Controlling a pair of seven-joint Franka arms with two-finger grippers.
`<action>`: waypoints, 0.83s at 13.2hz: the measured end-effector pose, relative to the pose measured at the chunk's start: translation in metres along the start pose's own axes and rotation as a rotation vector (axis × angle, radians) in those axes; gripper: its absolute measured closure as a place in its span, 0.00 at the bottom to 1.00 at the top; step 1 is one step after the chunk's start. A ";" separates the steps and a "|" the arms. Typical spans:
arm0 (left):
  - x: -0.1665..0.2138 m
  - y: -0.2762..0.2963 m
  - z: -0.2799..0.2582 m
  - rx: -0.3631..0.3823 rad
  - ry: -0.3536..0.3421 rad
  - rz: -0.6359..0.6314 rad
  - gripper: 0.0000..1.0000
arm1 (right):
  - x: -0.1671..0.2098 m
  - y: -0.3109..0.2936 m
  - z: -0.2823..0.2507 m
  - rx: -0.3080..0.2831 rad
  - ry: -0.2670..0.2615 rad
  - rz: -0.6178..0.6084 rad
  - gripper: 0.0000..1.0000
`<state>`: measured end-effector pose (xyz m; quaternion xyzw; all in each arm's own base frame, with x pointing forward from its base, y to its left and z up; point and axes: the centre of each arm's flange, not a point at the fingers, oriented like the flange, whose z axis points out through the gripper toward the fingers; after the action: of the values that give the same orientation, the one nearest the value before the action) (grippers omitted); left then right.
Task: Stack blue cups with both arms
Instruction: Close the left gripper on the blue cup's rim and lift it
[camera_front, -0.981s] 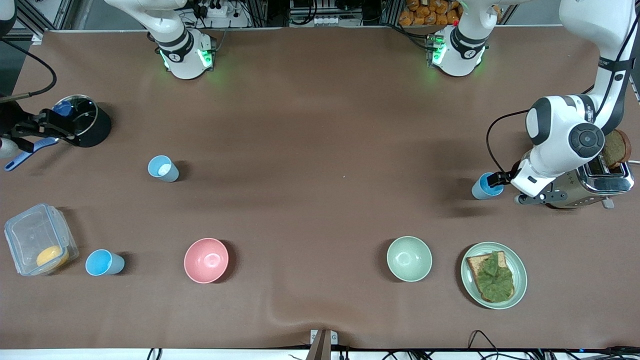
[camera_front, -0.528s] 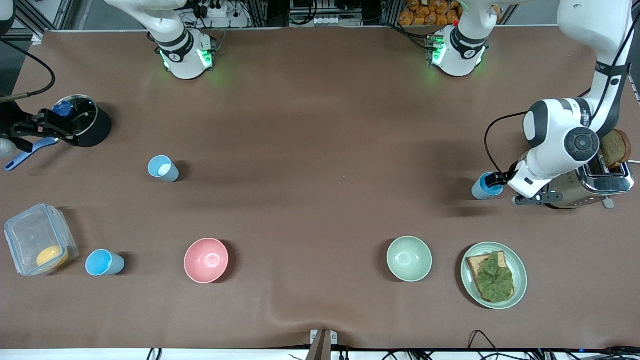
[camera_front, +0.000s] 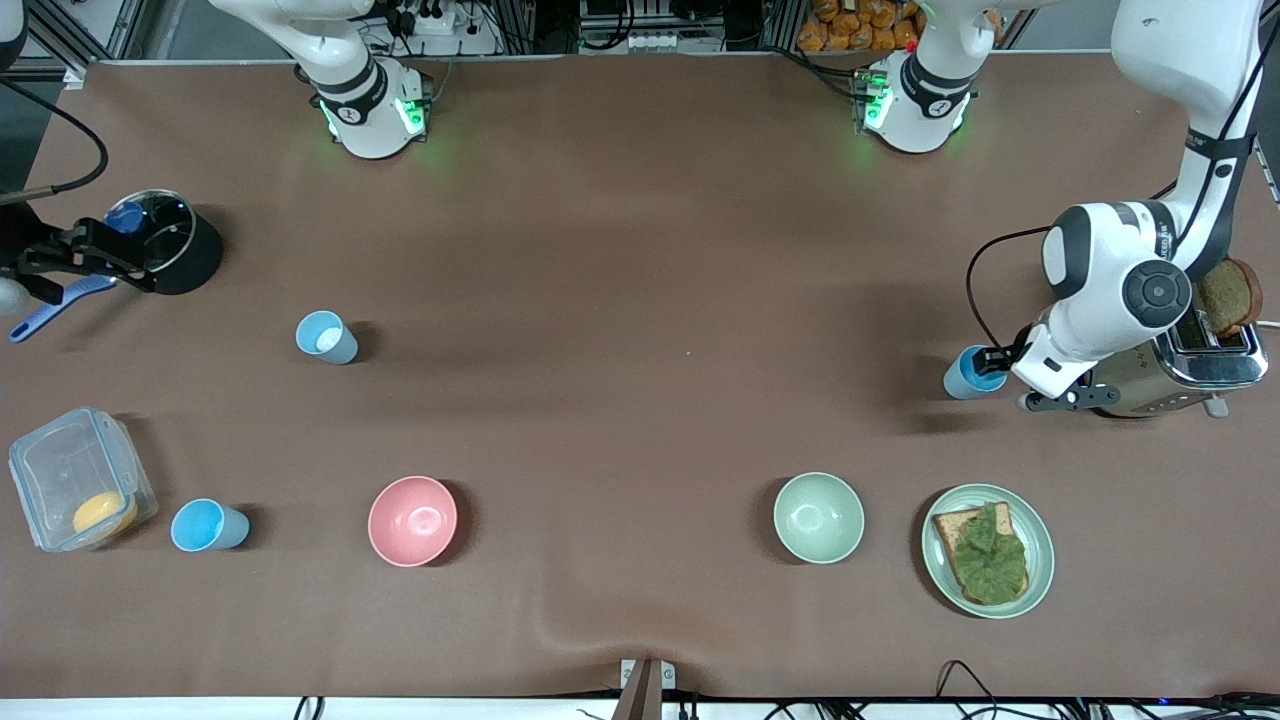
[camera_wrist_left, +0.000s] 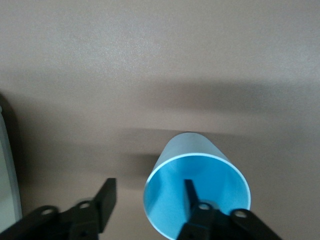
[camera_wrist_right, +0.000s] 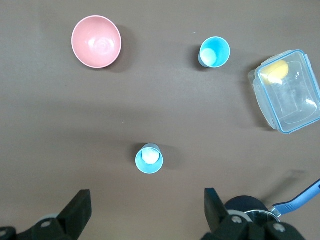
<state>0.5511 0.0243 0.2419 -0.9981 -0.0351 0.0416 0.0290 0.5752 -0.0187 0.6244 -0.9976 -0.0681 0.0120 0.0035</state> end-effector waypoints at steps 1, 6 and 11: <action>0.000 0.000 0.000 0.000 0.000 0.000 0.55 | 0.000 0.000 0.000 0.000 0.000 0.000 0.00; 0.001 0.004 -0.003 -0.003 0.013 0.008 0.97 | 0.000 -0.002 0.000 0.000 0.000 -0.004 0.00; 0.001 0.005 -0.004 -0.003 0.014 0.008 0.97 | 0.000 -0.002 0.000 0.000 -0.001 -0.004 0.00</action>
<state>0.5531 0.0193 0.2454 -0.9985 -0.0308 0.0346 0.0276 0.5752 -0.0166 0.6243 -0.9975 -0.0700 0.0123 0.0036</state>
